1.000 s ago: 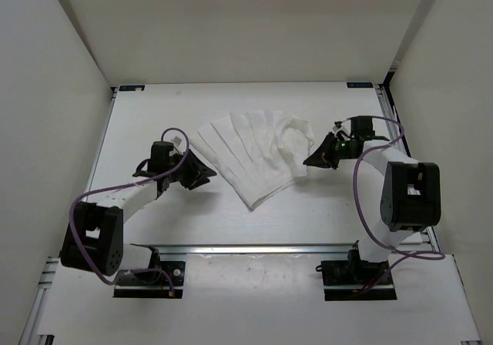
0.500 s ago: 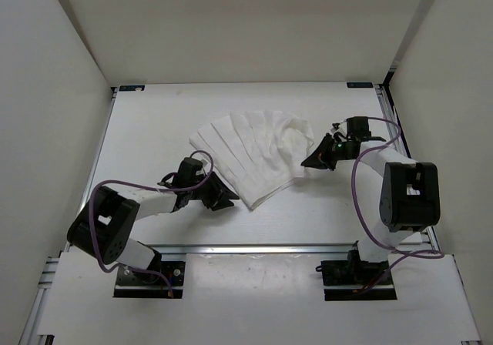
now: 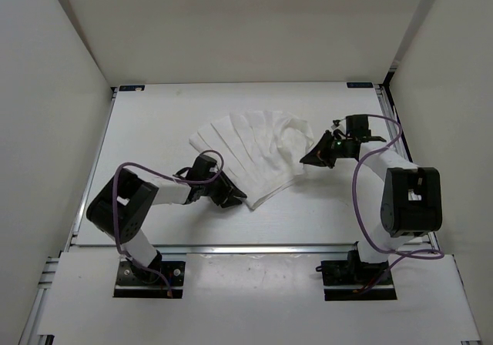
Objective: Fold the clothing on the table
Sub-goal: Flatten the skirt out
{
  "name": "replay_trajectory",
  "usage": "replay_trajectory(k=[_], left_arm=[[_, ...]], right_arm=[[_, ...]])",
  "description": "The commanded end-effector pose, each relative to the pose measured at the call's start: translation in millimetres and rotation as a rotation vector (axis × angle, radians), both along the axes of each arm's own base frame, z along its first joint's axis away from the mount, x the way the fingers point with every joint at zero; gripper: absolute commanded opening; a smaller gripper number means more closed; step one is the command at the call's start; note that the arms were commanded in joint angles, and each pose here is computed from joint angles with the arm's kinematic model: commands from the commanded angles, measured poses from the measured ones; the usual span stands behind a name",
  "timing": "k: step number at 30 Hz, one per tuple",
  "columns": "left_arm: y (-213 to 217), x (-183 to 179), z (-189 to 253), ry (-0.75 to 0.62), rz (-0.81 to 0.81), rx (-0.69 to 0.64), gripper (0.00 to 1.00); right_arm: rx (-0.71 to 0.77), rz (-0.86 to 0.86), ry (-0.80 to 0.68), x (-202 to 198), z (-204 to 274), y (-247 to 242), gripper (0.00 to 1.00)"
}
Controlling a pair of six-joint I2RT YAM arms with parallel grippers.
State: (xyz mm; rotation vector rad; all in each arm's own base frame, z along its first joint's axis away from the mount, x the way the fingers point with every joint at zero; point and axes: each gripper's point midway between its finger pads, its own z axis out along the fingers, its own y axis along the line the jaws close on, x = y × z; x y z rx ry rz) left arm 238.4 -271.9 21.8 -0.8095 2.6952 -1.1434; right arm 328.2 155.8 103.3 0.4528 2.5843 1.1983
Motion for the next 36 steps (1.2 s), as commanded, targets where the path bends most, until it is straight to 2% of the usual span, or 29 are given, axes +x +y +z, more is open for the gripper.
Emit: replay_trajectory(k=[1,5,7,8,10,15,18,21,23,25,29,30,33,36], left_arm=[[-5,0,-9,0.017,0.007,0.033,0.43],[-18,-3,-21,0.061,-0.008,0.010,0.42],[-25,-4,-24,0.066,-0.027,0.004,0.37],[-26,-5,-29,0.075,-0.031,0.011,0.32],[-27,-3,-35,0.069,-0.052,0.033,0.00],[-12,17,-27,0.026,-0.028,0.046,0.00],[34,47,-6,-0.068,0.068,0.110,0.00],[108,80,12,-0.139,0.212,0.202,0.00],[136,87,17,-0.169,0.225,0.261,0.00],[148,95,27,-0.194,0.218,0.268,0.02],[129,77,27,-0.187,0.096,0.221,0.46],[124,73,29,-0.204,0.079,0.224,0.51],[119,52,23,-0.192,0.044,0.237,0.55],[119,30,10,-0.154,0.016,0.239,0.54]], right_arm=[[0.004,-0.015,-0.054,5,16,0,0.00],[0.012,-0.019,-0.045,1,14,1,0.00],[0.009,-0.012,-0.046,-3,13,2,0.00],[0.013,-0.019,-0.050,0,13,0,0.00],[0.013,-0.028,-0.061,0,17,-2,0.00],[0.023,-0.019,-0.048,-7,19,-2,0.00],[0.015,-0.014,-0.019,-16,18,-1,0.00],[0.004,-0.011,0.023,-30,10,-2,0.00],[-0.009,-0.002,0.080,-44,-5,-3,0.00],[0.008,0.002,0.145,-57,-20,-4,0.00],[0.021,-0.005,0.245,-76,-44,-4,0.00],[0.020,-0.010,0.259,-79,-49,-6,0.00],[-0.003,-0.010,0.302,-87,-61,-9,0.00],[-0.023,-0.028,0.338,-94,-71,-13,0.00]])
